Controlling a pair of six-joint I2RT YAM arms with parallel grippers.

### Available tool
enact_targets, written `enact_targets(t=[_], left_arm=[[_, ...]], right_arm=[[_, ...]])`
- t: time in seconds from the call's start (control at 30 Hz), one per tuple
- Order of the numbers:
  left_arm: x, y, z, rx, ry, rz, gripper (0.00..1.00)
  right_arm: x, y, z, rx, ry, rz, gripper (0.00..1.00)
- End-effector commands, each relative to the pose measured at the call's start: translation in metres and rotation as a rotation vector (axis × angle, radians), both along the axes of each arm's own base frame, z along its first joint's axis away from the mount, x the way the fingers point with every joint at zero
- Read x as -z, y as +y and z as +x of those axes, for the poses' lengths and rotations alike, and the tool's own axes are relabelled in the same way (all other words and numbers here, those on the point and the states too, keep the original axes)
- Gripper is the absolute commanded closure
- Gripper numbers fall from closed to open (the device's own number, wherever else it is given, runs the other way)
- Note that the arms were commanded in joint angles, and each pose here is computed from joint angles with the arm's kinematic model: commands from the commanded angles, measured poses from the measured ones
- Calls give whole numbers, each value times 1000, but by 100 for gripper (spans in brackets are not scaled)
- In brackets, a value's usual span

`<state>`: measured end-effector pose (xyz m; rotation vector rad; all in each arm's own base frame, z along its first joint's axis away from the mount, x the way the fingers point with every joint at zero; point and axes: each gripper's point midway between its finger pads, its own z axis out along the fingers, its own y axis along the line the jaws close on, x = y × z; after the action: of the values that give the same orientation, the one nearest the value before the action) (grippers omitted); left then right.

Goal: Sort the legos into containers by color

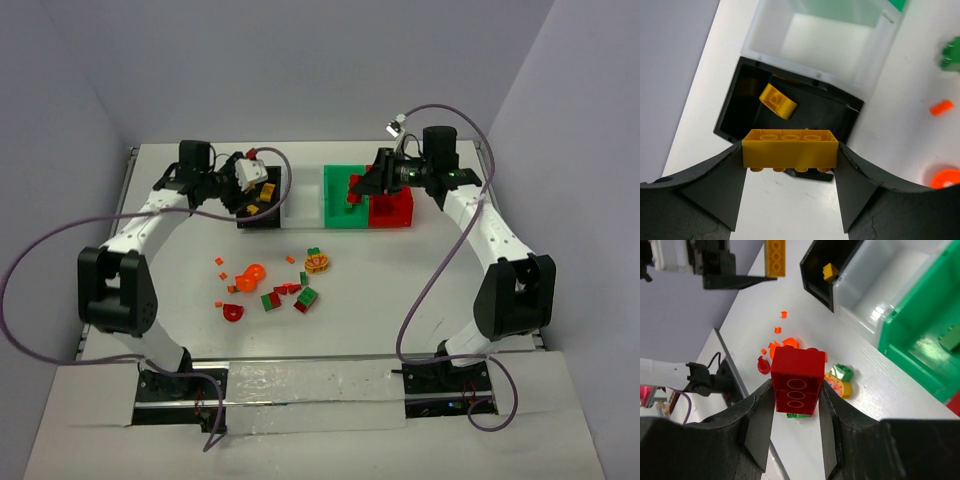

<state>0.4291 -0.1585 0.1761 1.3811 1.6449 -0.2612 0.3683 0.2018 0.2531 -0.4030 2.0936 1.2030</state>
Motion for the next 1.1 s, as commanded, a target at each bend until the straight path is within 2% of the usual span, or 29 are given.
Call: enact_targets(t=[0.0,0.1,0.17,0.37,0.6,0.67,0.73,0.9,1.07], left_arm=[[12,-16,41,0,-3,21,46],[19,-17,62,24,-5,74,44],[40,-15,70,47,38,122,42],[48,-10,91,42,22,181,36],[62,12,95,54,12,320,18],[59,13,95,54,11,320,7],[54,13,94,65,0,321,1],[28,8,92,51,-33,274,1],[-43,-4,79,-42,-74,91,1]], right_arm=[[-8,-24,-1,47,-35,-9,100],[-6,-32,-3,54,-24,-6,100],[-4,-36,-4,60,-24,-9,100],[4,-42,-7,66,-6,-7,100],[4,-48,-1,81,-11,-20,100],[5,-53,2,100,-13,-37,100],[5,-59,6,127,-22,-64,100],[3,-75,13,191,-74,-163,100],[-1,-103,30,314,-113,-314,100]])
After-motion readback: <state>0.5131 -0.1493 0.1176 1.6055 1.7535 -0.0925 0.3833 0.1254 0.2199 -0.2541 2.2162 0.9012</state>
